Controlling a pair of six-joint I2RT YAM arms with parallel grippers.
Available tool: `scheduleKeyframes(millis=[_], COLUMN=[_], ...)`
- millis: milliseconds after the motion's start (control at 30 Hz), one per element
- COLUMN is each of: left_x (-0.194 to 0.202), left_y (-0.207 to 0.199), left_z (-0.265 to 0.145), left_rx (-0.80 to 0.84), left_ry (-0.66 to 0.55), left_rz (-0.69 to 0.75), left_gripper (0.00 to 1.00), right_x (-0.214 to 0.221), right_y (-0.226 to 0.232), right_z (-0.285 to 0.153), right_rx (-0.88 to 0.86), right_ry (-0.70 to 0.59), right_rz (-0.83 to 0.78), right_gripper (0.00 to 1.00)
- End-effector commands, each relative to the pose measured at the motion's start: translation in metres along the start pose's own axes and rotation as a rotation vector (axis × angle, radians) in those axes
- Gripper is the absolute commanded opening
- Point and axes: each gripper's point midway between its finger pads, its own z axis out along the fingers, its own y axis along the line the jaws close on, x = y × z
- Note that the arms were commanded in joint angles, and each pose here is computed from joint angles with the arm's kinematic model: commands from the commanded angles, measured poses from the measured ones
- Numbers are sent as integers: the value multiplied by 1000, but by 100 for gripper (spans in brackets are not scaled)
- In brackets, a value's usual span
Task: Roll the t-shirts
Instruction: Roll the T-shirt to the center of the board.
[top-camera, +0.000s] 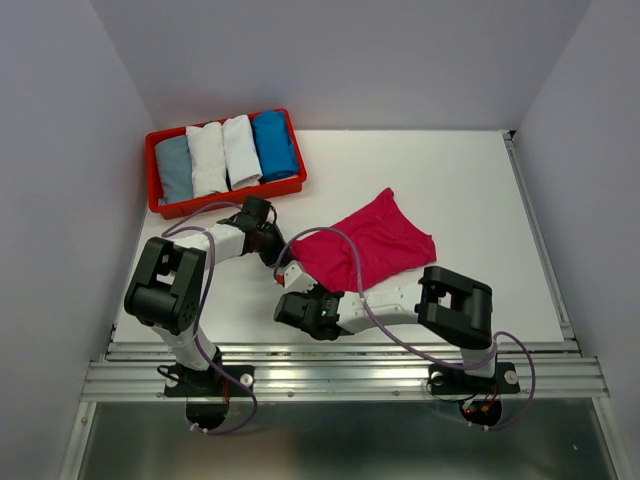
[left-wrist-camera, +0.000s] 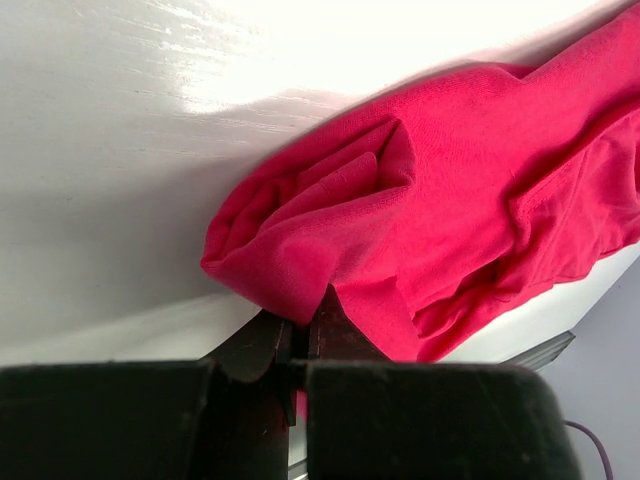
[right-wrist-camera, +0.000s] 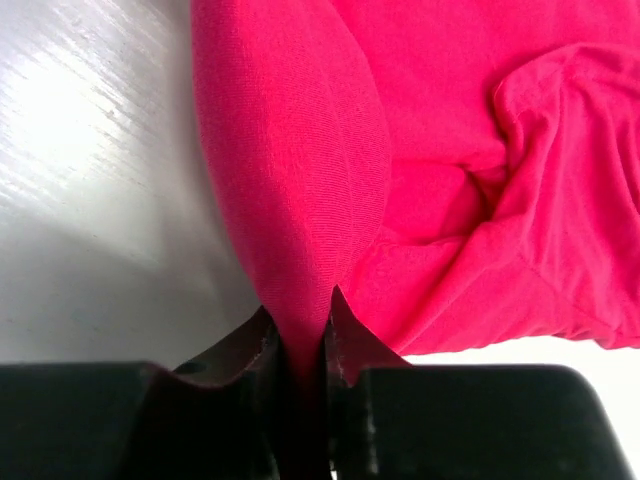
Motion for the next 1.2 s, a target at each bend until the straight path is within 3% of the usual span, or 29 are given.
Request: scheduleKeyframes(millis=[0, 100, 167, 200, 300, 433, 900, 1167], left_x=[-10, -10, -10, -11, -14, -21, -43, -36], left_y=[-18, -20, -21, -21, -26, -34, -64, -63], left_z=[-14, -15, -16, -18, -23, -34, -87, -89], left_rx=[33, 40, 40, 34, 43, 47, 57, 74], left_ry=[-43, -42, -40, -42, -54, -78, -195, -182], left_rz=[40, 54, 58, 57, 71, 95, 177, 195], left_gripper=[0, 1, 9, 16, 51, 66, 67, 67], right_x=[-10, -10, -12, -9, -10, -14, -28, -28], right_y=[-3, 0, 3, 8, 20, 31, 1, -16], right_z=[-3, -5, -8, -9, -13, -20, -23, -29], right_rx=[49, 26, 2, -27, -120, -237, -557, -731], right_ry=[-24, -19, -20, -10, 2, 16, 46, 43], right_rz=[44, 78, 124, 135, 211, 329, 776, 1021], right_gripper=[5, 1, 1, 1, 1, 1, 1, 1])
